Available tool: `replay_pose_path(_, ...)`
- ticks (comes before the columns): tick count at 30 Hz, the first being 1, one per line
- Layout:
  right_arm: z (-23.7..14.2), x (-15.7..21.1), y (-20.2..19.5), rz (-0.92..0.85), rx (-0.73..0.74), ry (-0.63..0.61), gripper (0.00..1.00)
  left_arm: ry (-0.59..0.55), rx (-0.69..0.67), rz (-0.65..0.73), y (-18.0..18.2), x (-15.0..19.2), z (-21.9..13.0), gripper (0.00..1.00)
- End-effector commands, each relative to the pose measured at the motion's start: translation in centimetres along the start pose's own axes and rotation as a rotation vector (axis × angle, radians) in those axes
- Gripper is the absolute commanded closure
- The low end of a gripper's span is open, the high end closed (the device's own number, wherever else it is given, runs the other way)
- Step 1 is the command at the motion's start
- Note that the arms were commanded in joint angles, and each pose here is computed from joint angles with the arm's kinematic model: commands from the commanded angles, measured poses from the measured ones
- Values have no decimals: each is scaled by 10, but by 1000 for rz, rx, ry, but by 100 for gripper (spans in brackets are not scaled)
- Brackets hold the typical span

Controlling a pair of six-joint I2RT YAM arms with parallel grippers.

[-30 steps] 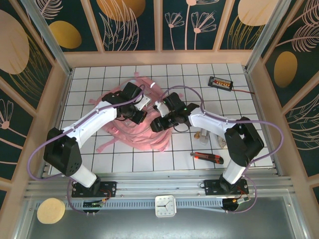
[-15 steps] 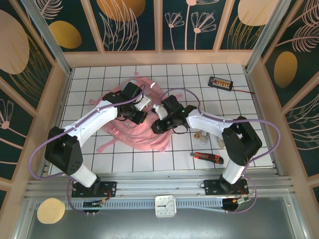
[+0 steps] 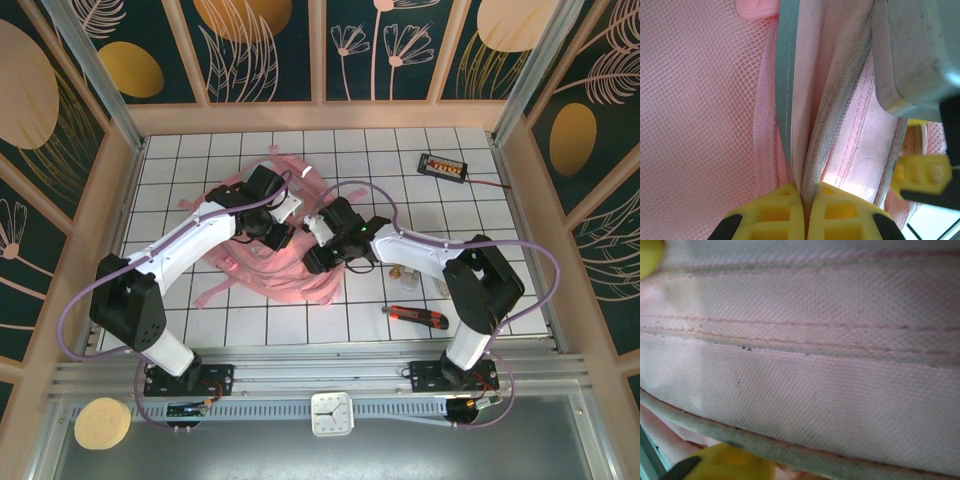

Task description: Pack books, pencil case, and school supplies into a backpack

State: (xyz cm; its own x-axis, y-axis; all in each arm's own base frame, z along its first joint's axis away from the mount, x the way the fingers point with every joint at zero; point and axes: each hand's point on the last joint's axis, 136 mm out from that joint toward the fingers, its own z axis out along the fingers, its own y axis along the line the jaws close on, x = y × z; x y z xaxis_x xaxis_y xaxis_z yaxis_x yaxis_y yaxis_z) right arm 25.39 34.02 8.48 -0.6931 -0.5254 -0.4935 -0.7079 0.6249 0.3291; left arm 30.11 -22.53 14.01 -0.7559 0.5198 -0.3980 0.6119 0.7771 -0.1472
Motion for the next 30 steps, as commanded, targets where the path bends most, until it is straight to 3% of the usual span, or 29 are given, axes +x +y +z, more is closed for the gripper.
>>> replay_pose_path(1,13,31,-13,-22,81,109,78,-34,23,21,-6,-11,-13,100)
replay_pose_path(7,-3,28,-23,-43,163,93,100,-25,-18,28,1,-6,-15,100)
replay_pose_path(13,-12,35,-79,35,255,116,100,-28,-87,88,4,14,-20,100)
replay_pose_path(19,-29,7,-125,68,318,70,100,-25,-133,179,-5,38,-22,100)
replay_pose_path(24,-34,-23,-120,77,251,48,100,-59,-212,160,7,31,-26,99)
replay_pose_path(25,-34,-26,-109,74,220,43,100,-78,-215,147,7,24,-29,62)
replay_pose_path(26,-35,-29,-96,69,189,36,100,-96,-205,130,5,19,-32,33)
replay_pose_path(30,-39,-33,-44,60,62,30,100,-148,-192,114,0,15,-42,21)
